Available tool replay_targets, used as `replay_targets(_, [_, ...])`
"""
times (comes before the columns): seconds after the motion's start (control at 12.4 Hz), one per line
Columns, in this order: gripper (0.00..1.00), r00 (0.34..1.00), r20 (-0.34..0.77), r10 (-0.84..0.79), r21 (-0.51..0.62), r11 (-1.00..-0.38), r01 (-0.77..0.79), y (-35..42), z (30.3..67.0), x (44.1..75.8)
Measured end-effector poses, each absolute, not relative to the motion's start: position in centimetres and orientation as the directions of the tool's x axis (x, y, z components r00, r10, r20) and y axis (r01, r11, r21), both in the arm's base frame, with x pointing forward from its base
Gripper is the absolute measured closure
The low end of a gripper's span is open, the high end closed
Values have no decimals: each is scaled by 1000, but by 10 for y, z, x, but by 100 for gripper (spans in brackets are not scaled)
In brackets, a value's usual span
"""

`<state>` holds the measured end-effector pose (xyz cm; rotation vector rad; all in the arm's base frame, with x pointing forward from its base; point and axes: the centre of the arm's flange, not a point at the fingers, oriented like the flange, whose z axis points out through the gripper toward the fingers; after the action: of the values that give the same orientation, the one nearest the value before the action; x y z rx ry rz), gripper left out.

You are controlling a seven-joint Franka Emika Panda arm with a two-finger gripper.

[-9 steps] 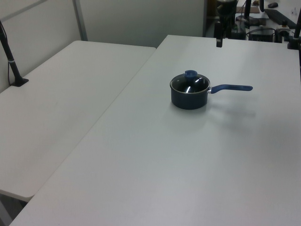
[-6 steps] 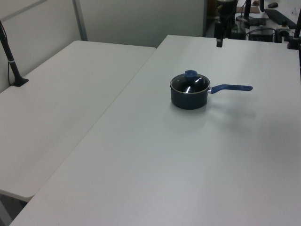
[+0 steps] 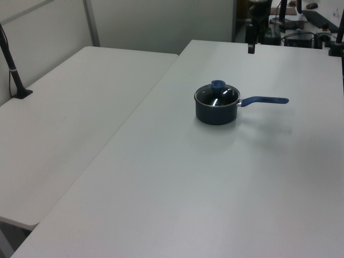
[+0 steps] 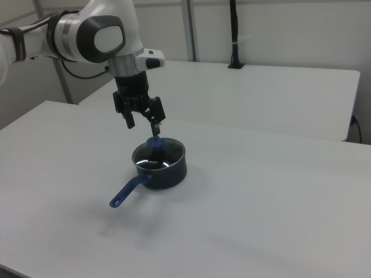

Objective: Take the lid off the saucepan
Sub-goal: 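Move the gripper over the saucepan and lower it toward the blue lid knob, then close the gripper on the blue knob of the glass lid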

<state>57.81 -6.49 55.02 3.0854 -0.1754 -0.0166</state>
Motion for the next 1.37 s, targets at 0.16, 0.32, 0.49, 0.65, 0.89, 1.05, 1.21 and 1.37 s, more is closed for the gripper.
replay_targets(0.16, [0,994,-5,-113,51,-992,-112,-65,547,580])
replay_targets(0.32, [0,994,26,-110,53,-992,-111,-64,540,590])
replay_targets(0.49, [0,994,23,-108,58,-992,-109,-64,525,601])
replay_targets(0.65, [0,994,-1,-107,67,-992,-107,-63,506,614])
replay_targets(0.89, [0,993,22,-115,46,-992,-116,-57,475,643])
replay_targets(1.05, [0,990,50,-129,44,-990,-131,-45,460,658])
replay_targets(1.21, [0,992,52,-117,40,-992,-120,-22,451,665])
replay_targets(1.37, [0,992,50,-112,24,-993,-113,-4,448,668])
